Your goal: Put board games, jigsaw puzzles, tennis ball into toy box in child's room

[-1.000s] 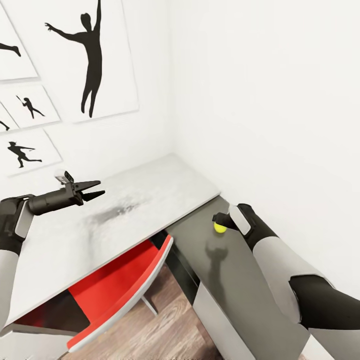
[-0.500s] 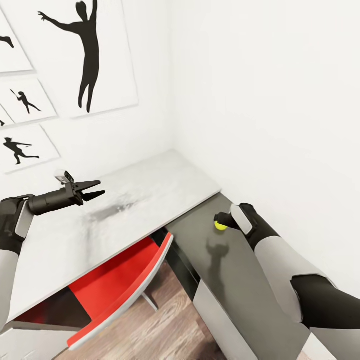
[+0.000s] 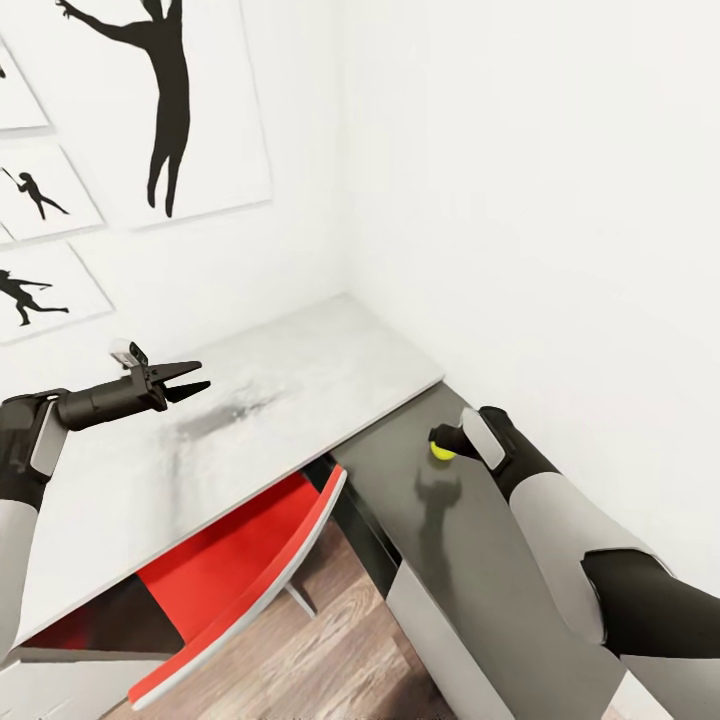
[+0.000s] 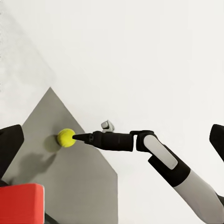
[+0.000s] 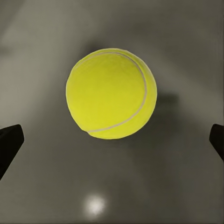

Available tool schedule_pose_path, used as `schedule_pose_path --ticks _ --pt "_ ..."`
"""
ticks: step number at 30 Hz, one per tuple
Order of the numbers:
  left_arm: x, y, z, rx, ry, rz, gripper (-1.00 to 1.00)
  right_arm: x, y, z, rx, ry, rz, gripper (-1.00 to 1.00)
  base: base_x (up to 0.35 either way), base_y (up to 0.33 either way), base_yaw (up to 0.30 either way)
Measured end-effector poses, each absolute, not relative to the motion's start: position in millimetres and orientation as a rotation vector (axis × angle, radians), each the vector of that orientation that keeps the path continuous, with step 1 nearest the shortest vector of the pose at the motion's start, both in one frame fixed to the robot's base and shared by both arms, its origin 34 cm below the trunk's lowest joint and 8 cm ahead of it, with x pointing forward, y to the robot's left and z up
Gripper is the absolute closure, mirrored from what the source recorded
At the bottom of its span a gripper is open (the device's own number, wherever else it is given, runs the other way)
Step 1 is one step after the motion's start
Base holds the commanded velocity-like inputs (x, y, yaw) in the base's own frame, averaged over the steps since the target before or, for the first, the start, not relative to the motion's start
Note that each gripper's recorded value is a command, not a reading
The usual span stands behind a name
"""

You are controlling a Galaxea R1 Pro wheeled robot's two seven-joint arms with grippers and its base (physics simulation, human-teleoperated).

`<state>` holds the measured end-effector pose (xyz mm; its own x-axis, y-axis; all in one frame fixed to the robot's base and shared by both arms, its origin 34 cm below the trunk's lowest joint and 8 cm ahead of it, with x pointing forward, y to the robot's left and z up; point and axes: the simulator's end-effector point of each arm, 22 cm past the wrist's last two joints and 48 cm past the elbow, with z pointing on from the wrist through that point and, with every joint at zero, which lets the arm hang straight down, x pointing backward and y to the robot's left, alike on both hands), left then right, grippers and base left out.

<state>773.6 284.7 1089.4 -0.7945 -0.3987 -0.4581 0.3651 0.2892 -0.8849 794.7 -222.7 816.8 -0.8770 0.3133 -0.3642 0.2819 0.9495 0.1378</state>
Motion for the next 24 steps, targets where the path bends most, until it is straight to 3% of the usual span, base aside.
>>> schedule_pose_path --ticks 24 --pt "774.4 284.7 1082.8 -0.038 1.942 -1.569 -1.0 792.9 -223.2 810.0 0.436 2.722 0.111 -1.0 0.042 0.018 0.0"
